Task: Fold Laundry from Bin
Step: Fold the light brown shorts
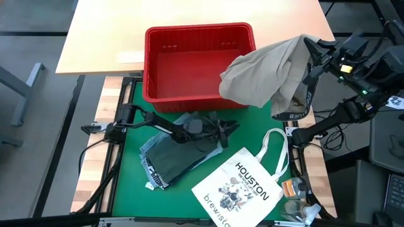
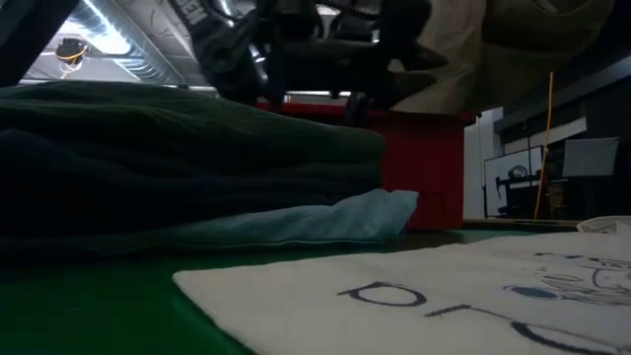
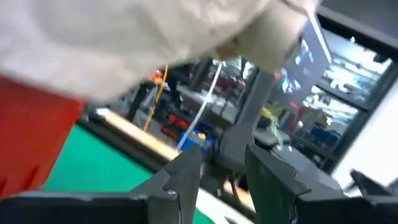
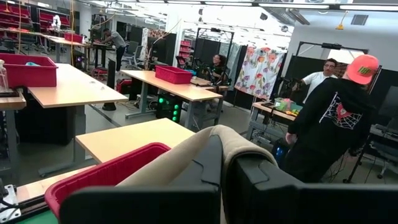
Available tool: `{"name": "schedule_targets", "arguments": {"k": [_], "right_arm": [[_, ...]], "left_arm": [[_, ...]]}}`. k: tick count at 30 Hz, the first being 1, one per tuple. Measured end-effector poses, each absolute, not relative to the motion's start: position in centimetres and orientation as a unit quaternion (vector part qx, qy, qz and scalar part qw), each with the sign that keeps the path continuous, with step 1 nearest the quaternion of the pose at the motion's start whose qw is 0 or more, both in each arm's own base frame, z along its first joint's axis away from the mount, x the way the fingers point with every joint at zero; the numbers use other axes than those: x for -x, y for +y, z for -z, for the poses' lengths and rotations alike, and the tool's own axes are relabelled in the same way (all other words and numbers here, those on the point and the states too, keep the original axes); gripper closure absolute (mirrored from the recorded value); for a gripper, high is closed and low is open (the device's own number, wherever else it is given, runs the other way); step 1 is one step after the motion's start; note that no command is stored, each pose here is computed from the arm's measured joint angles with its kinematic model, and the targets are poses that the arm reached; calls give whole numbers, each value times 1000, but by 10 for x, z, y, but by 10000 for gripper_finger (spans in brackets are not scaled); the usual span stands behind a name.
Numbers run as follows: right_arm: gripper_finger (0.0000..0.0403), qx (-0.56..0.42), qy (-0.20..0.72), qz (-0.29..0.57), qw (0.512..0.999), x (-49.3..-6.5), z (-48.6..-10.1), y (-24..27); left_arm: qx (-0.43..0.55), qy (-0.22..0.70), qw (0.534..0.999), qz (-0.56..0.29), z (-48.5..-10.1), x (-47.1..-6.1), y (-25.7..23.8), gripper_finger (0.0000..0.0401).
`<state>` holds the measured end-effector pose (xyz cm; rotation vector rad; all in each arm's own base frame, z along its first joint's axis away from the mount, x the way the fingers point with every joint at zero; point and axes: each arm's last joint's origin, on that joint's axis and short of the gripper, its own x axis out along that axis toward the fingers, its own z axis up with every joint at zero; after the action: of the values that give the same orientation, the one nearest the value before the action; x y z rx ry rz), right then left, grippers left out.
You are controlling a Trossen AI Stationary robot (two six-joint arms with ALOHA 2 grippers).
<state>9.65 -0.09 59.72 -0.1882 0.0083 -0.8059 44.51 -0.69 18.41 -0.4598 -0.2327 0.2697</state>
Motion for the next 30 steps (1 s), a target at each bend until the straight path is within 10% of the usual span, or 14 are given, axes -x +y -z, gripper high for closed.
{"name": "schedule_targets", "arguments": {"k": [30], "right_arm": [[394, 94, -1, 365, 926, -98, -597, 0]], "left_arm": [[304, -74, 931, -188, -188, -466, 73, 280]]}}
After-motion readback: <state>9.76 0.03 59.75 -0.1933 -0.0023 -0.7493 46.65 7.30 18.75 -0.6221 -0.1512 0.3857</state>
